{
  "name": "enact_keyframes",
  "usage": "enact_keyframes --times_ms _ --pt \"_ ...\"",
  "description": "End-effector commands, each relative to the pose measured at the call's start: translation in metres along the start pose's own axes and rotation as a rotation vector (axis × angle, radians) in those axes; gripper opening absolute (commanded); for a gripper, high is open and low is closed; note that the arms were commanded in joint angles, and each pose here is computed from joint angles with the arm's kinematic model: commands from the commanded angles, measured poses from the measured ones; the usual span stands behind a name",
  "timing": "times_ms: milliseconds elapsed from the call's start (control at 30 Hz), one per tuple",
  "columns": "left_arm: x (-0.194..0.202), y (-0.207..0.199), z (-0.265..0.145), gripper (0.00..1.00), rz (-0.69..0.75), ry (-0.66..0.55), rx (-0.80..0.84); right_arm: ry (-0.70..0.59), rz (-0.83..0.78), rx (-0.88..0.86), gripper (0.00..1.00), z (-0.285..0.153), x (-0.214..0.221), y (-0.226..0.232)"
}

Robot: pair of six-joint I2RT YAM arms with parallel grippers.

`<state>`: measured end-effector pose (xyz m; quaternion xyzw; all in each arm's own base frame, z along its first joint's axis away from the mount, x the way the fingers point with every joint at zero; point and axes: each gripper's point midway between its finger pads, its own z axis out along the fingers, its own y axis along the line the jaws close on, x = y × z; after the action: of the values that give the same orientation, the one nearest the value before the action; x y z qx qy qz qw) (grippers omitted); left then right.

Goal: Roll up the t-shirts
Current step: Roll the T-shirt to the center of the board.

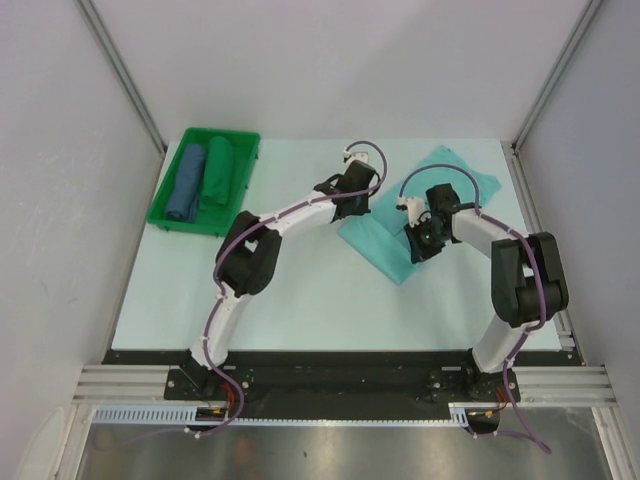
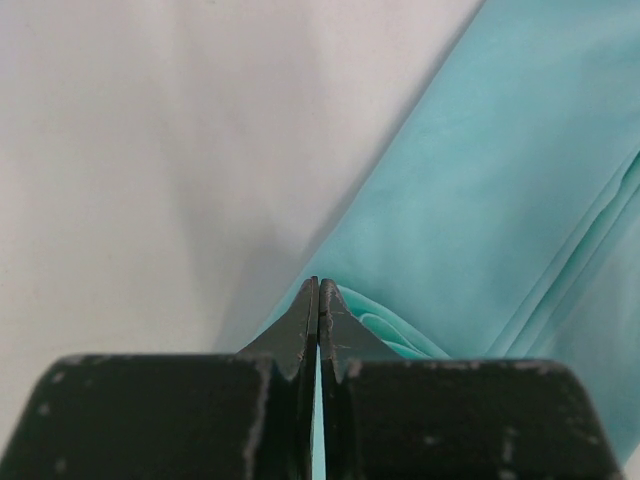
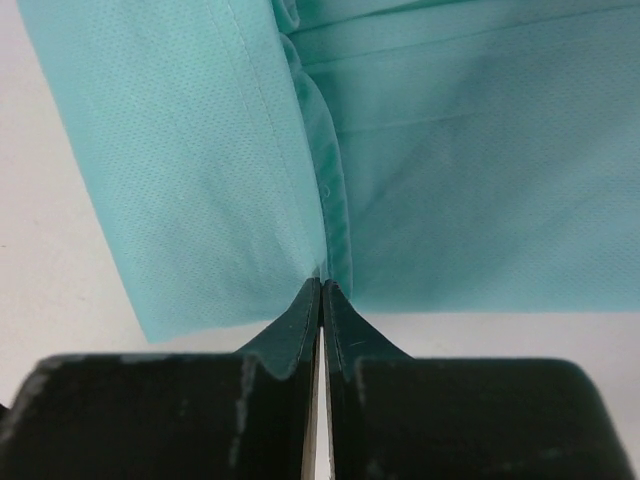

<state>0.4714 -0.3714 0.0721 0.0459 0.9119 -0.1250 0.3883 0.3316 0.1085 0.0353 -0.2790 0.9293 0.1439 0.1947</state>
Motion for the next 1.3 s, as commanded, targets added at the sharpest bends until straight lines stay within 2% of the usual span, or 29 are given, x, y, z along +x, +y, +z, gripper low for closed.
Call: enact_keyframes --times_ms 0,133,167,200,233,267,300,367,400,533,700,767,933,1067,1267 --pt "-0.001 -0.008 0.008 0.00 -0.021 -0.010 0.015 0.052 0.040 0.013 0.05 0.015 0.019 -0.005" --pt "0.007 -0.006 0.010 0.00 -0.017 0.009 0.015 0.061 0.047 0.002 0.06 0.017 0.022 -0.003" --pt "0.005 -0.005 0.007 0.01 -0.018 0.007 0.014 0.050 0.044 0.012 0.14 0.014 0.019 -0.004" --pt "0.003 -0.004 0.005 0.10 -0.019 -0.001 0.004 0.038 0.042 0.022 0.20 0.011 0.016 -0.006" --pt "0.003 -0.002 0.001 0.38 -0.023 -0.004 -0.001 0.029 0.038 0.031 0.25 0.008 0.014 -0.007" --pt "-0.010 -0.002 -0.010 0.44 -0.032 -0.034 0.004 -0.001 0.026 0.049 0.34 0.000 0.006 -0.008" --pt "-0.011 0.002 -0.016 0.54 -0.033 -0.040 -0.003 -0.017 0.022 0.061 0.38 -0.004 0.002 -0.009" --pt "-0.036 0.001 -0.042 0.64 -0.085 -0.100 0.020 -0.079 0.006 0.117 0.46 -0.021 -0.013 -0.013" --pt "-0.029 0.007 -0.047 0.68 -0.100 -0.099 0.021 -0.102 0.003 0.138 0.47 -0.027 -0.018 -0.016" --pt "-0.017 0.019 -0.075 0.66 -0.254 -0.102 0.078 -0.239 -0.065 0.203 0.48 -0.052 -0.054 -0.003" --pt "0.024 0.036 -0.091 0.61 -0.423 -0.070 0.110 -0.276 -0.149 0.191 0.45 -0.040 -0.074 0.035" --pt "0.046 0.039 -0.086 0.61 -0.484 -0.042 0.122 -0.271 -0.178 0.184 0.40 -0.028 -0.077 0.049" --pt "0.059 0.027 -0.074 0.59 -0.602 -0.048 0.216 -0.270 -0.181 0.174 0.32 0.002 -0.083 0.049" --pt "0.067 0.025 -0.063 0.58 -0.652 -0.045 0.228 -0.251 -0.178 0.163 0.31 0.019 -0.080 0.043" --pt "0.080 0.026 -0.049 0.58 -0.689 -0.007 0.168 -0.135 -0.116 0.118 0.29 0.046 -0.048 0.032"
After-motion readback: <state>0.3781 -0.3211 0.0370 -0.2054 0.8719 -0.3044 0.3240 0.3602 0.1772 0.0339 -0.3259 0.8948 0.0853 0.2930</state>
